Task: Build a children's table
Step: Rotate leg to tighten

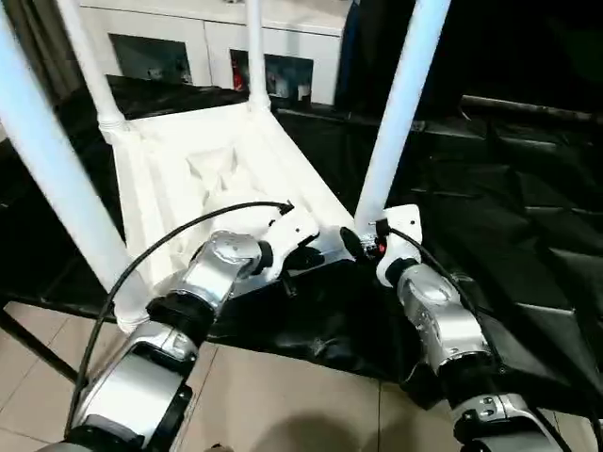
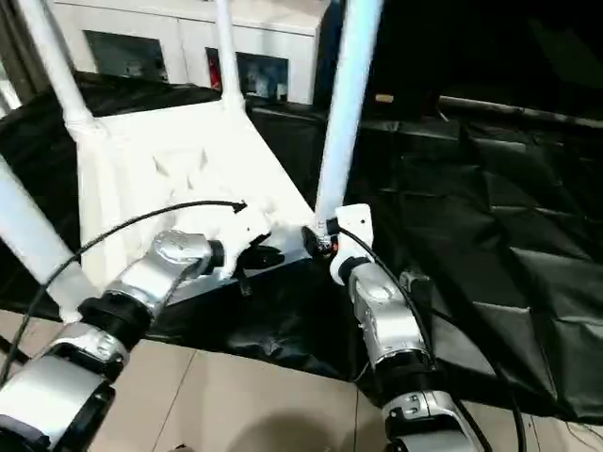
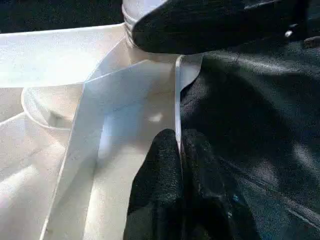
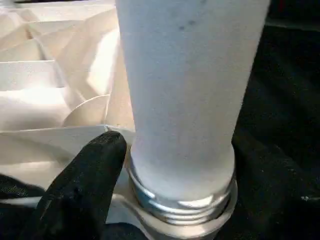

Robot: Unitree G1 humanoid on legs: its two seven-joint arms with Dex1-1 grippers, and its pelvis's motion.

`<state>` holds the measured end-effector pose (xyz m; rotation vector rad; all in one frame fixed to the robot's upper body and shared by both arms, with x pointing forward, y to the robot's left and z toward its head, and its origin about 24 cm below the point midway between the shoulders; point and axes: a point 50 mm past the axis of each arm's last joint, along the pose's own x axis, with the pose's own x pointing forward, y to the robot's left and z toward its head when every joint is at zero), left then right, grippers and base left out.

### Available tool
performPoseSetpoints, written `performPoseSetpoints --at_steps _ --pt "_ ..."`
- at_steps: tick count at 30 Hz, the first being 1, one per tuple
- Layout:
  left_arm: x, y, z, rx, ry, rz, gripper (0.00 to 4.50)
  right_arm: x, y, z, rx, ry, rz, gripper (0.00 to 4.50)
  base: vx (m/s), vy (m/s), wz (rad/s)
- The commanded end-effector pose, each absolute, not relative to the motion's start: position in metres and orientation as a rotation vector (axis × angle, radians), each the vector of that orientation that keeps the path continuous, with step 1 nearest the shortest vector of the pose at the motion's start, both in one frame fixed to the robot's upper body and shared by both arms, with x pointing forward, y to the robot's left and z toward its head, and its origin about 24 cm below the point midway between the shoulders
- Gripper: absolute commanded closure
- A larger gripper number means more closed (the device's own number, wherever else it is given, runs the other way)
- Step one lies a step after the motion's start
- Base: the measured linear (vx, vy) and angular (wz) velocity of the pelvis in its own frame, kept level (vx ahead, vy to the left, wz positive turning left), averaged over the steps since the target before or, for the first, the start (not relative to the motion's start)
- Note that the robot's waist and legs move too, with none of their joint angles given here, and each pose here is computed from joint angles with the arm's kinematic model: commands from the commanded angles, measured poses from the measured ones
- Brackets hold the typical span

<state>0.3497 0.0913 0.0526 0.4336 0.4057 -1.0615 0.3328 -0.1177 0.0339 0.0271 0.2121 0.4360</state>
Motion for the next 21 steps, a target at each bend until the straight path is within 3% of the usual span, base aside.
performPoseSetpoints --at_steps 1,10,14,20,21 --pt "0.349 0.099 0.056 0.474 0.395 -1.096 4.50 0.334 -0.107 0.055 0.021 0.147 0.623 0.60 0.000 0.000 0.00" --pt "0.331 0.121 0.064 0.493 0.381 -1.344 4.50 0.306 -0.145 0.057 -0.104 0.244 0.979 0.60 0.000 0.000 0.00" --pt "0.319 0.124 0.067 0.480 0.401 -1.457 4.50 0.297 -0.148 0.055 -0.151 0.296 1.074 0.60 0.000 0.000 0.00" --pt "0.315 0.124 0.068 0.465 0.412 -1.496 4.50 0.300 -0.141 0.054 -0.177 0.294 1.083 0.60 0.000 0.000 0.00" --pt "0.315 0.124 0.068 0.465 0.413 -1.496 4.50 0.301 -0.140 0.054 -0.177 0.293 1.082 0.77 0.000 0.000 0.00"
